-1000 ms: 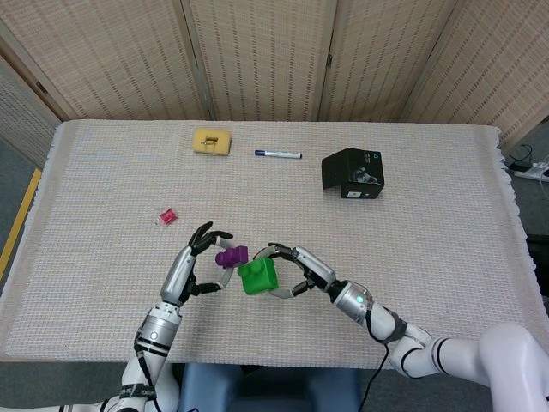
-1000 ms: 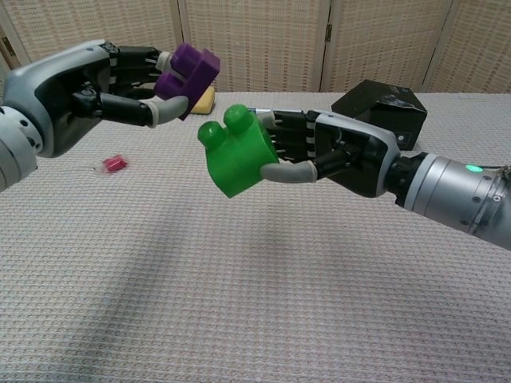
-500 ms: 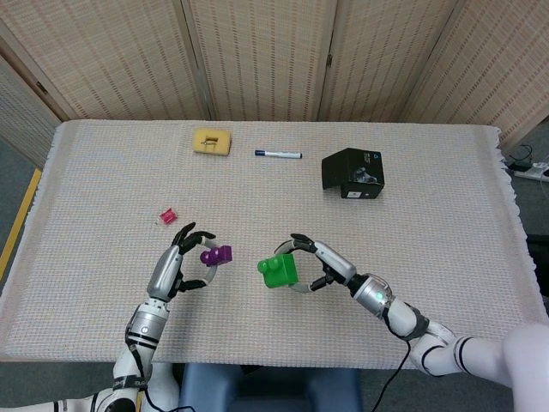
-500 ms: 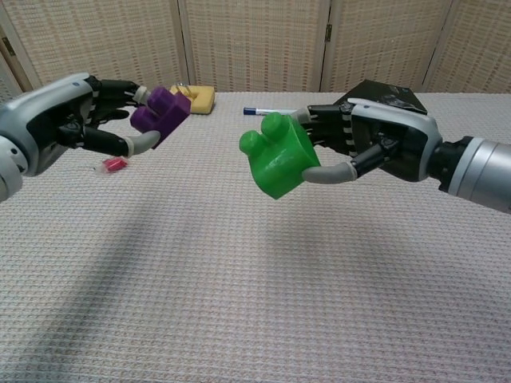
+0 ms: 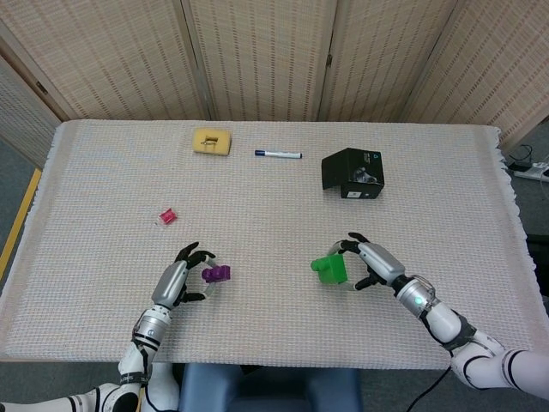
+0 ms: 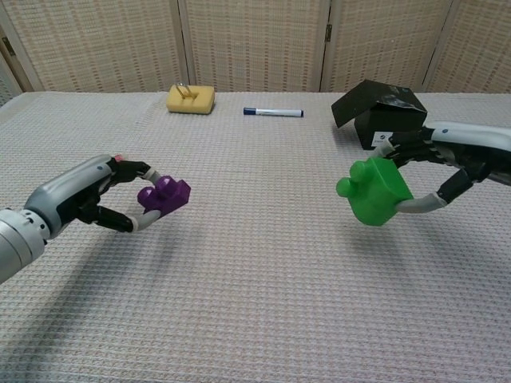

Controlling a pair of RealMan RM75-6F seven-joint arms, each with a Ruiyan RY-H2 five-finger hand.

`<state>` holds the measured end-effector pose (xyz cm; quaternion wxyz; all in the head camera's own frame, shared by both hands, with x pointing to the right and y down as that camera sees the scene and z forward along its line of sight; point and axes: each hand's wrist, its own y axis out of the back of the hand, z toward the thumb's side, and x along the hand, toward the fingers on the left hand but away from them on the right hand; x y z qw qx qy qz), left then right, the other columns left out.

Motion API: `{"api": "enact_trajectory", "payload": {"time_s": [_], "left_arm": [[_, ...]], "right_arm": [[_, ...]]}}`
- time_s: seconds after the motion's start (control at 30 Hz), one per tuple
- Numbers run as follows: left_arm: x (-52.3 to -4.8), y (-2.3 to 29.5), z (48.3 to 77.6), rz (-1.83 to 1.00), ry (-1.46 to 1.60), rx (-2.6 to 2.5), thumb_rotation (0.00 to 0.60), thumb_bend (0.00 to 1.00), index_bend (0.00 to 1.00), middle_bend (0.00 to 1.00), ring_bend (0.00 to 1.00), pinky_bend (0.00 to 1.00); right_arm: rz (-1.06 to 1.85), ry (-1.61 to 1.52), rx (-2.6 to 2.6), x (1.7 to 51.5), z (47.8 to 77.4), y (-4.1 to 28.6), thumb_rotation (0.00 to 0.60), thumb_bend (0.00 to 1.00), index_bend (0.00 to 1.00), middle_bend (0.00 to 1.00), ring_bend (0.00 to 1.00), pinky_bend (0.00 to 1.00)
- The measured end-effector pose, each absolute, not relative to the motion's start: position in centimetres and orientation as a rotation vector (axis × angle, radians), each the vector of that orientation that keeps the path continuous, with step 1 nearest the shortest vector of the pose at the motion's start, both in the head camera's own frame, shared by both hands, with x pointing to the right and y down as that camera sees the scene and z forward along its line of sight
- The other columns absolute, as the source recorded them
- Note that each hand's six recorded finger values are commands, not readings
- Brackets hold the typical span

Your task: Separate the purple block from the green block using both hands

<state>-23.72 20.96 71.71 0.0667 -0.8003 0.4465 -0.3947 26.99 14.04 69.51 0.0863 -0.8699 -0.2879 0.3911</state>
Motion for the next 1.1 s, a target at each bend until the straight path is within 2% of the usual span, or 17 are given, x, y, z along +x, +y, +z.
{"api": "enact_trajectory", "payload": {"time_s": [0.17,0.63,0.7,0.73,0.77,0.8,0.83,0.87,0.9,0.97,1.1], "left_arm": [[-23.7,21.7,73.3,-1.205,1.317,-2.417,0.6,0.56,0.81,0.31,0.05,0.0],[-23.9,22.6,76.2,-1.261,1.3,-2.444,0.6,0.55,0.81,0.31,0.04,0.0],[-23.8,22.5,76.2,-1.246,1.313,-2.45,0.6,0.55,0.76,0.31,0.03,0.0],[-23.8,22.4,76.1,-1.239,1.319,-2.453,0.6,0.55,0.73,0.31,0.02,0.0],[-23.8,22.3,76.1,-1.229,1.327,-2.459,0.6,0.55,0.67,0.31,0.01,0.0],[-23.7,22.3,76.0,-1.222,1.332,-2.464,0.6,0.55,0.6,0.29,0.01,0.0],[-23.7,22.2,76.0,-1.215,1.335,-2.469,0.6,0.55,0.53,0.28,0.0,0.0],[-23.7,22.2,75.9,-1.205,1.338,-2.477,0.6,0.54,0.48,0.26,0.0,0.0],[-23.7,22.1,75.8,-1.197,1.337,-2.481,0.6,0.53,0.43,0.25,0.0,0.0],[-23.8,22.1,75.7,-1.187,1.331,-2.488,0.6,0.5,0.38,0.24,0.0,0.0],[-23.9,22.1,75.5,-1.182,1.338,-2.492,0.6,0.46,0.37,0.22,0.0,0.0]], "right_arm": [[1.228,-0.858,-2.551,28.6,70.3,14.1,0.6,0.3,0.99,0.29,0.26,0.0],[1.284,-0.84,-2.513,29.1,71.4,14.2,0.6,0.3,0.98,0.27,0.24,0.0],[1.288,-0.832,-2.515,29.1,71.4,14.3,0.6,0.3,0.86,0.21,0.19,0.0],[1.293,-0.822,-2.517,29.1,71.5,14.4,0.6,0.3,0.71,0.16,0.16,0.0],[1.301,-0.806,-2.522,29.1,71.5,14.5,0.6,0.3,0.49,0.09,0.11,0.0],[1.309,-0.791,-2.526,29.2,71.6,14.6,0.6,0.3,0.36,0.06,0.08,0.0],[1.32,-0.773,-2.53,29.2,71.7,14.7,0.6,0.3,0.18,0.02,0.04,0.0],[1.334,-0.747,-2.537,29.3,71.8,14.8,0.6,0.3,0.08,0.0,0.02,0.0],[1.343,-0.732,-2.544,29.3,71.8,14.9,0.6,0.3,0.01,0.0,0.01,0.0],[1.352,-0.704,-2.562,29.3,71.8,15.0,0.6,0.3,0.0,0.0,0.0,0.0],[1.349,-0.708,-2.59,29.3,71.5,15.0,0.6,0.3,0.0,0.0,0.0,0.0]]}}
